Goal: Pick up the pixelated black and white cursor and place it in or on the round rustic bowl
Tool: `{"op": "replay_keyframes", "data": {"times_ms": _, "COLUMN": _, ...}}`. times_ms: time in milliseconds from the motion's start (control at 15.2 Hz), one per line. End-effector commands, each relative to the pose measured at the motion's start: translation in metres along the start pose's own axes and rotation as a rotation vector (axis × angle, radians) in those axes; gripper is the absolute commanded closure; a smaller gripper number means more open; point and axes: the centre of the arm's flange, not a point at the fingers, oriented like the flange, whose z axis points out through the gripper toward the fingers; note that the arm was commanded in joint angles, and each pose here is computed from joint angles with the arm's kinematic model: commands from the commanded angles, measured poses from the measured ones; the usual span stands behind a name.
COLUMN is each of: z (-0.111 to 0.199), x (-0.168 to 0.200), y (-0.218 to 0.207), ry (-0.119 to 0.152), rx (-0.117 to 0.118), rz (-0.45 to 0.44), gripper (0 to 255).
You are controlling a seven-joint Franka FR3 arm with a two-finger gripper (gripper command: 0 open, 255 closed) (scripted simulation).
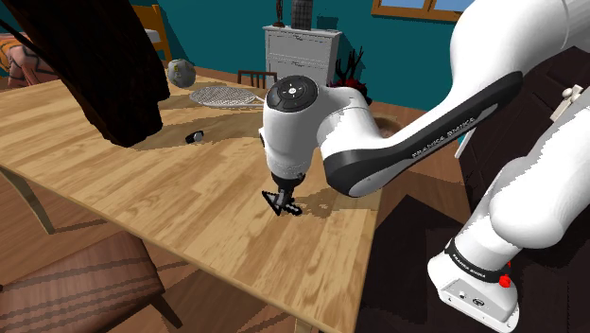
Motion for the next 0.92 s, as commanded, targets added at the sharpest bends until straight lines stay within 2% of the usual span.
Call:
{"op": "replay_keyframes", "data": {"times_ms": 0, "z": 0.0, "x": 0.0, "y": 0.0, "ry": -0.001, "rx": 0.0, "rz": 0.0, "gripper": 255}}
{"op": "replay_keyframes", "data": {"times_ms": 66, "z": 0.0, "x": 0.0, "y": 0.0, "ry": 0.0, "rx": 0.0, "rz": 0.0, "gripper": 255}}
{"op": "replay_keyframes", "data": {"times_ms": 132, "z": 0.0, "x": 0.0, "y": 0.0, "ry": 0.0, "rx": 0.0, "rz": 0.0, "gripper": 0}}
{"op": "replay_keyframes", "data": {"times_ms": 330, "z": -0.004, "x": 0.057, "y": 0.047, "ry": -0.155, "rx": 0.295, "rz": 0.165, "gripper": 0}}
{"op": "replay_keyframes", "data": {"times_ms": 396, "z": -0.001, "x": 0.071, "y": 0.061, "ry": -0.196, "rx": 0.373, "rz": 0.209, "gripper": 0}}
{"op": "replay_keyframes", "data": {"times_ms": 858, "z": 0.033, "x": 0.065, "y": 0.047, "ry": -0.196, "rx": 0.373, "rz": 0.209, "gripper": 0}}
